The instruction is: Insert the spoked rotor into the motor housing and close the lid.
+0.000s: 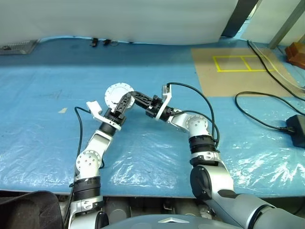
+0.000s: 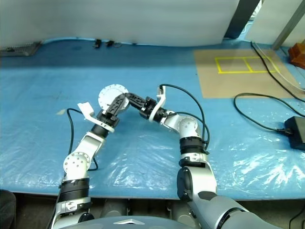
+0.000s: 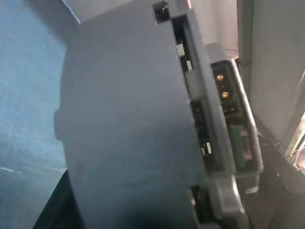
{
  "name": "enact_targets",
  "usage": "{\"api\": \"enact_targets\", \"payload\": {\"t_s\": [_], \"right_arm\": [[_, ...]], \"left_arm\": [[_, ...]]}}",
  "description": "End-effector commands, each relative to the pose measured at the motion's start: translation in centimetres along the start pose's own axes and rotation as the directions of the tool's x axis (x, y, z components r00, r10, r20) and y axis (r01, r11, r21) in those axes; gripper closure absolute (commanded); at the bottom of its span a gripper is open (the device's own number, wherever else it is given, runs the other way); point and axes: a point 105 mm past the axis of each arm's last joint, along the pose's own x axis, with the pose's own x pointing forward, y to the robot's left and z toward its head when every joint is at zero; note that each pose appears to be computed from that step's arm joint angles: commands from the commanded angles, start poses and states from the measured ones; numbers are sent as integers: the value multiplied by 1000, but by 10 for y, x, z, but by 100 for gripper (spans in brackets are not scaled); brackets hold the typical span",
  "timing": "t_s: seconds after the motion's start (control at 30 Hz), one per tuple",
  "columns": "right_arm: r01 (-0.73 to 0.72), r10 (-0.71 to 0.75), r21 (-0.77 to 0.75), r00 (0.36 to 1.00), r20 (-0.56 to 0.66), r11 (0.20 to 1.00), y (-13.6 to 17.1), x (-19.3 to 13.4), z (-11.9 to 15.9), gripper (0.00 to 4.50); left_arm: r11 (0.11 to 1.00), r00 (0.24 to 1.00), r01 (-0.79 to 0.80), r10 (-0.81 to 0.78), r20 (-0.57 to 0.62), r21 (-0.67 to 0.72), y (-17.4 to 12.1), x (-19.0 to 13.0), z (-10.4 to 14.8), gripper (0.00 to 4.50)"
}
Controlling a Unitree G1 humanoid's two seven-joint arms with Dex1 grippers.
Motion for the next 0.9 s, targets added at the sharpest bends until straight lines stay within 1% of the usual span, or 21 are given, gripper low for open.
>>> {"api": "enact_targets", "payload": {"t_s": [0.03, 0.2, 0.33, 0.57, 0.67, 0.77, 0.83, 0.9], "right_arm": [[-122, 122, 0, 992, 17, 993, 23, 10, -3, 312], [-102, 102, -9, 994, 24, 995, 19, 11, -3, 312], [-90, 90, -15, 995, 32, 996, 16, 10, -2, 312], [-72, 74, -44, 996, 41, 996, 13, 10, -2, 312], [-43, 47, -64, 996, 71, 997, 8, 9, 2, 212], [40, -27, -125, 994, 103, 991, -3, 10, 7, 106], [71, -54, -137, 990, 128, 988, -8, 10, 11, 40], [108, -82, -161, 983, 163, 981, -13, 10, 16, 40]], "left_arm": [[1000, 994, 30, -31, 102, 9, -8, 1, 24, 143], [999, 993, 42, -42, 108, 0, -10, 2, 23, 152], [998, 993, 56, -55, 105, -10, -15, 6, 20, 178], [998, 992, 54, -52, 116, -13, -15, 5, 20, 178], [998, 988, 57, -53, 143, -20, -15, 4, 26, 179], [998, 987, 57, -54, 149, -14, -16, 4, 27, 179], [998, 986, 55, -53, 158, -9, -15, 4, 29, 179], [999, 980, 41, -40, 193, -2, -13, 4, 36, 179]]}}
